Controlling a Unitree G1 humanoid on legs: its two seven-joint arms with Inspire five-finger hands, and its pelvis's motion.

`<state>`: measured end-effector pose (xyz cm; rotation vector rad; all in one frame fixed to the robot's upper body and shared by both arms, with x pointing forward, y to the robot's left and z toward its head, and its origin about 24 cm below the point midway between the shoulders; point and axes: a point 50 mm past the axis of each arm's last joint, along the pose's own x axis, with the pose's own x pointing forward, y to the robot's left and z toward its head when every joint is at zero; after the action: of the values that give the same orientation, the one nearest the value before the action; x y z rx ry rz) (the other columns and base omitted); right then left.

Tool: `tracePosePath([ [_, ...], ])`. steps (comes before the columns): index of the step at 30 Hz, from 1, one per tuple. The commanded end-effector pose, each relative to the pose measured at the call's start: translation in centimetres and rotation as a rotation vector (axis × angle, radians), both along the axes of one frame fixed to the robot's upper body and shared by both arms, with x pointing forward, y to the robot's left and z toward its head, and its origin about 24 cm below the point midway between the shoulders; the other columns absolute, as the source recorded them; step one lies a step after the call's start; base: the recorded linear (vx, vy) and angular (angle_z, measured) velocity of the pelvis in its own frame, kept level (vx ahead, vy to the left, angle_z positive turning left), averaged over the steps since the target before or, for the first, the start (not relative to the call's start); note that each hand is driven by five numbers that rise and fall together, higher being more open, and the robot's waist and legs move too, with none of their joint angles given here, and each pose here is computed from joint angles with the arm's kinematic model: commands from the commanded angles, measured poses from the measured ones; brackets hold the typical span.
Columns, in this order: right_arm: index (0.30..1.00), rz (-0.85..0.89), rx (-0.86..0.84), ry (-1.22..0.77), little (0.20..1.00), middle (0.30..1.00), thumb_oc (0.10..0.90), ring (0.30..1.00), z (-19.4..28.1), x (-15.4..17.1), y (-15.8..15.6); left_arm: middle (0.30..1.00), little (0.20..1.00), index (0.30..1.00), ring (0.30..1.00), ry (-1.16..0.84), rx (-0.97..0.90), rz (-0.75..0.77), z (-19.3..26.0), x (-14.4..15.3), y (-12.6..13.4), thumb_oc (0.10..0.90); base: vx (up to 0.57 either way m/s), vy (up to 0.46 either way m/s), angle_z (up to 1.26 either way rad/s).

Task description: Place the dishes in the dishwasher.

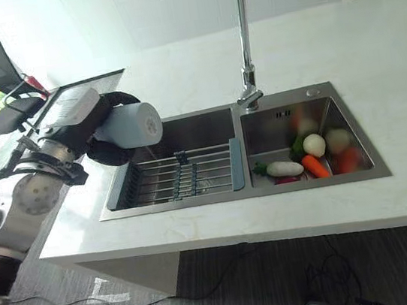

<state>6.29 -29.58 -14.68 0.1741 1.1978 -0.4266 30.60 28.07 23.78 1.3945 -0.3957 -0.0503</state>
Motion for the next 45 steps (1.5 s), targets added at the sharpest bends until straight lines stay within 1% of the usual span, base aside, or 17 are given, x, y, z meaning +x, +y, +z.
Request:
tracePosePath([
  [1,0.900,0.056,-0.005,-0.024,0.900,0.900,0.800,0.900,0.2,0.4,-0.3,0.300,0.300,0.300,0.300,-0.501,-0.150,0.025,10.0,-3.2,1.6,0.400,-0.04,-0.128,0.20],
  [5,0.900,0.183,0.014,-0.002,0.900,0.900,0.800,0.900,-0.1,0.6,0.8,0.300,0.300,0.300,0.300,-0.578,-0.208,0.039,8.6,-5.1,2.3,0.400,-0.02,-0.170,0.10],
  [7,0.900,0.285,0.034,0.007,0.900,0.900,0.800,0.900,-0.4,0.9,1.8,0.300,0.300,0.300,0.300,-0.598,-0.248,0.109,6.8,-6.3,3.4,0.400,-0.13,-0.206,0.34],
  [8,0.900,0.302,0.033,-0.009,0.900,0.900,0.800,0.900,-0.4,1.3,2.0,0.300,0.300,0.300,0.300,-0.623,-0.283,0.128,5.3,-6.9,3.9,0.400,-0.27,-0.121,0.66],
  [11,0.900,0.326,0.007,-0.034,0.900,0.900,0.800,0.900,-0.1,2.3,1.8,0.300,0.300,0.300,0.300,-0.656,-0.338,0.143,3.8,-7.8,4.5,0.400,-0.28,0.042,1.12],
  [13,0.900,0.302,-0.022,-0.040,0.900,0.900,0.800,0.900,0.1,2.8,1.4,0.300,0.300,0.300,0.300,-0.661,-0.379,0.143,2.1,-8.3,4.9,0.400,-0.35,0.168,0.48],
  [16,0.900,0.230,-0.051,-0.067,0.900,0.900,0.800,0.900,0.4,2.8,0.6,0.300,0.300,0.300,0.300,-0.661,-0.473,0.088,-0.9,-8.2,3.6,0.400,-0.41,0.378,1.25],
  [19,0.900,0.188,-0.060,-0.076,0.900,0.900,0.800,0.900,0.2,2.2,0.8,0.300,0.300,0.300,0.300,-0.659,-0.507,0.035,-1.1,-8.2,2.7,0.400,-0.24,0.326,1.60],
  [21,0.900,0.130,-0.062,-0.102,0.900,0.900,0.800,0.900,0.1,1.8,1.0,0.300,0.300,0.300,0.300,-0.656,-0.533,-0.034,-0.9,-8.0,1.5,0.400,-0.23,0.616,2.01],
  [23,0.900,0.044,-0.061,-0.146,0.900,0.900,0.800,0.900,0.1,2.5,1.4,0.300,0.300,0.300,0.300,-0.633,-0.548,-0.059,-0.9,-7.4,0.6,0.400,-0.15,0.882,3.20],
  [24,0.900,0.004,-0.023,-0.173,0.900,0.900,0.800,0.900,-0.1,2.9,2.2,0.300,0.300,0.300,0.300,-0.619,-0.537,-0.079,-0.7,-7.1,-0.1,0.400,-0.05,0.863,2.17],
  [28,0.900,-0.030,0.008,-0.221,0.900,0.900,0.800,0.900,-0.4,3.1,3.8,0.300,0.300,0.300,0.300,-0.559,-0.543,-0.178,-1.9,-5.4,-2.8,0.400,0.08,0.300,1.22],
  [30,0.900,0.042,0.038,-0.283,0.900,0.900,0.800,0.900,-0.1,4.1,4.6,0.300,0.300,0.300,0.300,-0.538,-0.553,-0.203,-2.6,-4.9,-4.2,0.400,0.14,0.067,2.66],
  [33,0.900,0.014,0.004,-0.395,0.900,0.900,0.800,0.900,0.8,5.6,4.1,0.300,0.300,0.300,0.300,-0.498,-0.563,-0.206,-3.8,-5.1,-4.6,0.400,0.10,-0.122,1.97],
  [39,0.900,0.014,0.053,-0.360,0.900,0.900,0.800,0.900,0.7,5.4,4.3,0.300,0.300,0.300,0.300,-0.464,-0.572,-0.201,-4.6,-5.5,-4.2,0.400,0.04,-0.161,0.47],
  [42,0.900,0.071,0.039,-0.343,0.900,0.900,0.800,0.900,0.7,5.7,4.1,0.300,0.300,0.300,0.300,-0.460,-0.585,-0.206,-4.5,-5.7,-4.0,0.400,0.04,-0.142,0.19],
  [45,0.900,0.011,0.047,-0.364,0.900,0.900,0.800,0.900,1.0,6.2,3.5,0.300,0.300,0.300,0.300,-0.444,-0.585,-0.262,-3.9,-5.8,-4.6,0.400,-0.06,-0.090,0.17],
])
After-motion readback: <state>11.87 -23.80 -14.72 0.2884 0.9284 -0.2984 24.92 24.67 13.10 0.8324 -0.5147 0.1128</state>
